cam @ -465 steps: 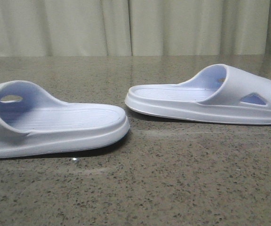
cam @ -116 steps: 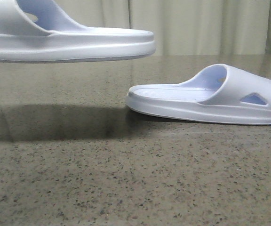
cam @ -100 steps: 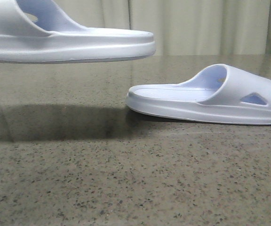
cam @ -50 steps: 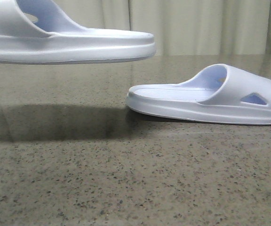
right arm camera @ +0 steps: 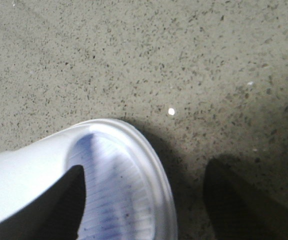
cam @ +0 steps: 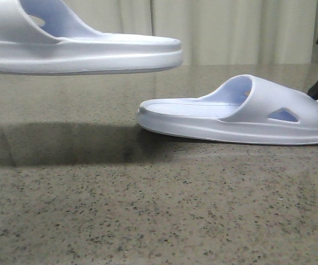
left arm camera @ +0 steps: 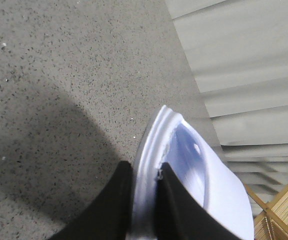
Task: Insert blue slippers together front up
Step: 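Lower the right gripper onto the other slipper's heel rim, then grasp the second slipper with the right gripper and lift it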
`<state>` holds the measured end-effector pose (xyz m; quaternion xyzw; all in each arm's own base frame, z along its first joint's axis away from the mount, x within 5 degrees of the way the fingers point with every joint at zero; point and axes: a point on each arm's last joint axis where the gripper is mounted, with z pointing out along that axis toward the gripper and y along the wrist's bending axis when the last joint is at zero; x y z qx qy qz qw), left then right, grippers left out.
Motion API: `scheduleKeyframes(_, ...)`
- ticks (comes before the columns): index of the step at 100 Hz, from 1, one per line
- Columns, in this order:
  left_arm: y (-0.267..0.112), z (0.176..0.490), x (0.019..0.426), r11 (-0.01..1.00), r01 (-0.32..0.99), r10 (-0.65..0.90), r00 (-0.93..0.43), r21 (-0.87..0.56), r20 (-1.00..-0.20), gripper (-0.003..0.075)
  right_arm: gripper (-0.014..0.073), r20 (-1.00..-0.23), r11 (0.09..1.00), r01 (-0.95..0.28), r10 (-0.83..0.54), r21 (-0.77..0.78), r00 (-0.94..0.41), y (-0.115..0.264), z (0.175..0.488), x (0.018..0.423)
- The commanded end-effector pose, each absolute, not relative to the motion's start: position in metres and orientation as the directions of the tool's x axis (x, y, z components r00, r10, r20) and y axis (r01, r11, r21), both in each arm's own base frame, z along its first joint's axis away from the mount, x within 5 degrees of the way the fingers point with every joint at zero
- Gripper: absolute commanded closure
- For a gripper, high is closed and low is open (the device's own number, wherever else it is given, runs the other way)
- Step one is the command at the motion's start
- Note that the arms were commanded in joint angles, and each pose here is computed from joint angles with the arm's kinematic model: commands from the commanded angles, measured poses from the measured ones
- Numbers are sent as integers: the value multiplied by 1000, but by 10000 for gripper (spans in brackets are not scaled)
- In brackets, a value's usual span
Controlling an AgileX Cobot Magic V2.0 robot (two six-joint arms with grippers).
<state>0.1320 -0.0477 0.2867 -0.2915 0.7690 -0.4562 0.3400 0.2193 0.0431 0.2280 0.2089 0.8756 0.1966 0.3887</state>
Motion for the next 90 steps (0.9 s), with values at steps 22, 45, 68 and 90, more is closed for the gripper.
scheduleKeyframes(22,-47,299,133,364,-111,-785,-571,-925,-240,704,602,-603,829,220,531,514,-595,44,227,228)
scheduleKeyframes(45,-47,299,133,364,-111,-785,-571,-925,-240,704,702,-642,819,206,554,536,-530,42,234,231)
scheduleKeyframes(68,-47,299,133,364,-111,-785,-571,-925,-240,704,701,-720,797,117,590,593,-365,38,274,228)
scheduleKeyframes(90,-47,299,134,364,-114,-785,-571,-924,-238,704,701,-774,777,-40,618,628,-137,33,339,213)
